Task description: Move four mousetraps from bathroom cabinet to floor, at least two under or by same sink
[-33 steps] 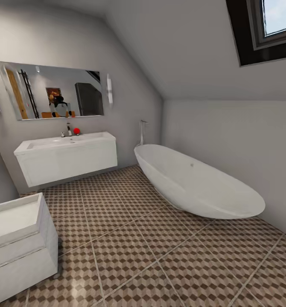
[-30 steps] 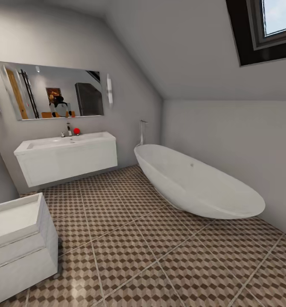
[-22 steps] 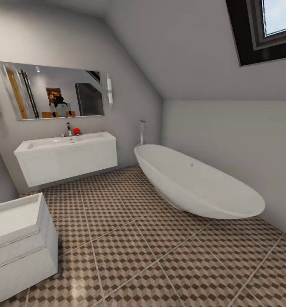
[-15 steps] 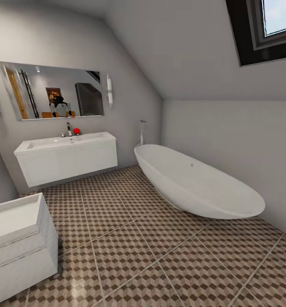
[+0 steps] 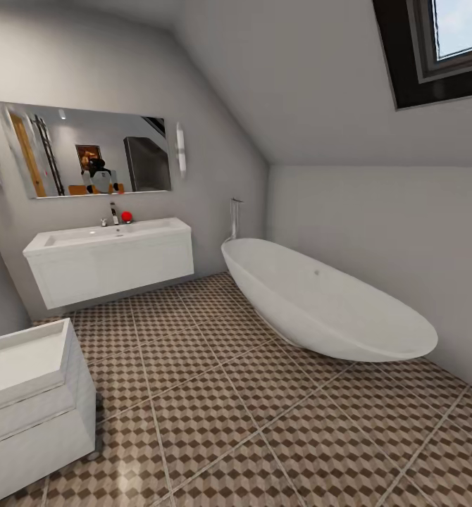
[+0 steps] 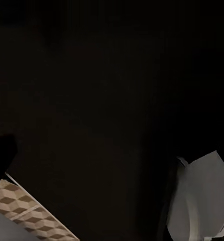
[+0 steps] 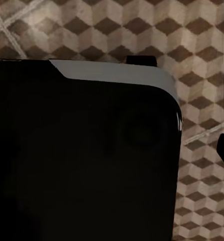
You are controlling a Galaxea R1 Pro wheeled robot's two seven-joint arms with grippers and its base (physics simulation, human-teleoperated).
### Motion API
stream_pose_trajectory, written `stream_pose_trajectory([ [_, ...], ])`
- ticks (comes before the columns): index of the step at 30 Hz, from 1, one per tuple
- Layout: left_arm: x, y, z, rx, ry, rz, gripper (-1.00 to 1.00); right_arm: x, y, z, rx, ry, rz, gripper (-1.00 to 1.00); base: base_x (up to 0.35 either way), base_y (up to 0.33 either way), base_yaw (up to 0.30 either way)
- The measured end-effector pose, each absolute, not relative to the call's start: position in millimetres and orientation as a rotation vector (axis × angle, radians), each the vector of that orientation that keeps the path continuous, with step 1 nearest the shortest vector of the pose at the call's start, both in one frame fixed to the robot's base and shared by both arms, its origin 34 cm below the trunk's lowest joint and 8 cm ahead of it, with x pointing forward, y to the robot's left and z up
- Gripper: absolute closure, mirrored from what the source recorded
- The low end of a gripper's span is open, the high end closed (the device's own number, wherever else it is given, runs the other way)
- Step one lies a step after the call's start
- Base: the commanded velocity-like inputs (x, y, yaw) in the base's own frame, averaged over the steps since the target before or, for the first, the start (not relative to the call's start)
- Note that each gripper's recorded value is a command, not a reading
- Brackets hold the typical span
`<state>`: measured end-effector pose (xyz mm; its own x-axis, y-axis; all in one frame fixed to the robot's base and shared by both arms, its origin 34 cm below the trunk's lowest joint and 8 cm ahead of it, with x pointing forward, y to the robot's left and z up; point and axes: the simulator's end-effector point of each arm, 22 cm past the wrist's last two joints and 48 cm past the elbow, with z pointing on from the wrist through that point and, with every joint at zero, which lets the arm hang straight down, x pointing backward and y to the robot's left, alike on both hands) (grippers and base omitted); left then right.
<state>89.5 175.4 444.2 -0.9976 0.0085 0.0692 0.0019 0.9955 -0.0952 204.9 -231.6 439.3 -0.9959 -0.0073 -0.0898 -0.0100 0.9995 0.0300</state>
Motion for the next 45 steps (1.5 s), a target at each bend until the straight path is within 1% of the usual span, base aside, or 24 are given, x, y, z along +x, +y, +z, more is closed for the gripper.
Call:
stream_pose_trajectory([
  [8, 110.9, 186.0, 442.3, -0.008, -3.086, 0.096, -1.0, 242.1, -267.0, 442.9, -0.04, 2.991, -0.025, -1.0, 0.0, 0.0, 0.0],
  [9, 126.1, 191.8, 443.4, -0.012, -3.058, 0.054, -1.0, 284.8, -280.4, 450.0, -0.04, 2.92, -0.052, -1.0, 0.0, 0.0, 0.0],
  [10, 190.3, 196.3, 448.3, 0.002, -3.176, 0.024, -1.0, 376.3, -287.7, 476.5, -0.04, 2.746, -0.066, -1.0, 0.0, 0.0, 0.0],
  [11, 280.7, 200.1, 470.0, 0.03, -3.363, 0.014, -1.0, 483.6, -288.1, 535.2, -0.045, 2.5, -0.07, -1.0, 0.0, 0.0, 0.0],
  [12, 380.9, 206.4, 518.0, 0.07, -3.586, 0.002, -1.0, 529.9, -288.7, 570.7, -0.047, 2.386, -0.073, -1.0, 0.0, 0.0, 0.0],
  [13, 446.2, 212.6, 563.9, 0.099, -3.729, -0.016, -1.0, 534.8, -292.0, 570.2, -0.045, 2.392, -0.078, -1.0, 0.0, 0.0, 0.0],
  [17, 480.7, 217.5, 590.1, 0.11, -3.761, -0.037, -1.0, 573.6, -295.7, 594.7, -0.043, 2.331, -0.085, -1.0, 0.0, 0.0, 0.0],
  [19, 521.0, 218.3, 617.9, 0.113, -3.802, -0.04, -1.0, 607.1, -297.0, 618.1, -0.039, 2.281, -0.087, -1.0, 0.0, 0.0, 0.0],
  [24, 585.1, 216.0, 662.3, 0.116, -3.881, -0.029, -1.0, 642.8, -298.6, 640.0, -0.032, 2.32, -0.094, -1.0, 0.0, 0.0, 0.0],
  [34, 667.7, 215.7, 729.9, 0.097, -3.924, -0.025, -1.0, 699.9, -298.9, 690.3, -0.023, 2.271, -0.094, -1.0, 0.0, 0.0, 0.0],
  [45, 705.3, 215.1, 768.3, 0.117, -3.962, 0.006, -1.0, 713.8, -296.1, 704.1, -0.031, 2.242, -0.082, -1.0, 0.0, 0.0, -0.01],
])
